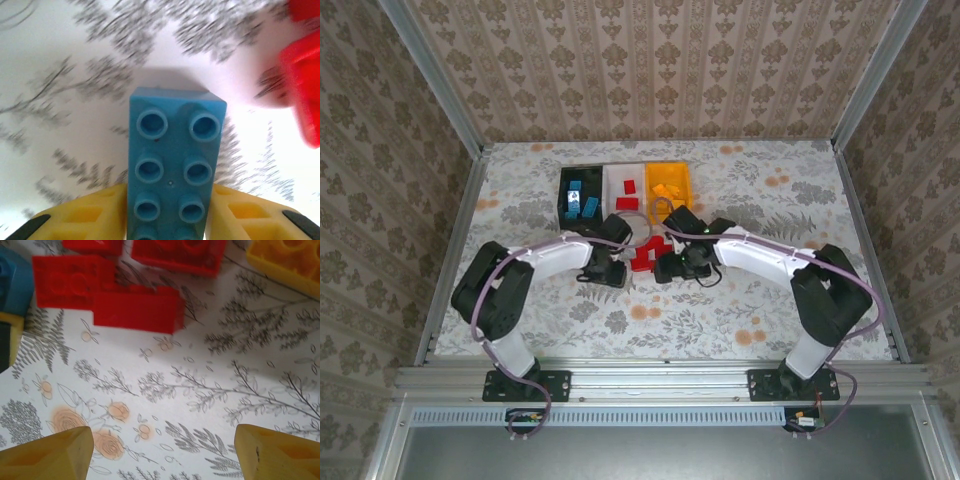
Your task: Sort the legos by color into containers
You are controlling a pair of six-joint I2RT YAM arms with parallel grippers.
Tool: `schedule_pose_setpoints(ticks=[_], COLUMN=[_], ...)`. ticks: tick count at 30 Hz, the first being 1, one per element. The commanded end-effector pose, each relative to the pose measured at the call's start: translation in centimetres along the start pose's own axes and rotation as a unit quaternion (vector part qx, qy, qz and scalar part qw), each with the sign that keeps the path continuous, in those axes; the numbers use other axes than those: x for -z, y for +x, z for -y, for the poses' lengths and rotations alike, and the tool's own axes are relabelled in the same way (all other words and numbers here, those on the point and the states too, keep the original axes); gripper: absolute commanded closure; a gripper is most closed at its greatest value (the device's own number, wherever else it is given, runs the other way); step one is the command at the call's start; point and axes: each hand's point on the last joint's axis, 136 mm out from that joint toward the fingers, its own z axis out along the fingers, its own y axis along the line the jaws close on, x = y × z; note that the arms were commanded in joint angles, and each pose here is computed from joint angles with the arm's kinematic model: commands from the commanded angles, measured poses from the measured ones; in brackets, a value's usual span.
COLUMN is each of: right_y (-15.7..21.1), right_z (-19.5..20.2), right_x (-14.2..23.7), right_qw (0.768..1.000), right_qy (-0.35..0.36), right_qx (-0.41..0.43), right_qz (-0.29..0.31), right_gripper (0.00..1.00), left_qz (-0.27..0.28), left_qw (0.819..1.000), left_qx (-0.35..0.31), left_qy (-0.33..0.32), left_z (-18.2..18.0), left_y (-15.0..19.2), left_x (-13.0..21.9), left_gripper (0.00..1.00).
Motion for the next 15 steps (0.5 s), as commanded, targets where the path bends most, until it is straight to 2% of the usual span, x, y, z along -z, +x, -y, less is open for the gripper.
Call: schedule_pose_setpoints(ticks=[1,10,15], right_y=[-0.9,-2.6,-2.9], right_z=[-0.2,-1.1,-1.6], right_x=[-0.5,-2.5,-3.6], right_qw=[1.000,0.999,0.998], right_qy=[0.020,0.033,0.038], right_qx=[0.014,0.026,0.033], right_qz=[-0.006,-0.017,-0.027], right_gripper=[0.24,0.24,0.25], left_qz=[0.015,0.102,0.125], left_qw=[1.000,0.988,0.981], left_qx=[0.024,0.102,0.132], left_qy=[-0.004,0.055,0.070], left_z=[-2.1,-6.5,-8.9], left_y=[0.8,-0.5,-1.8], left_x=[2.1,8.9,10.7], left_gripper=[0.59,0.59,0.59])
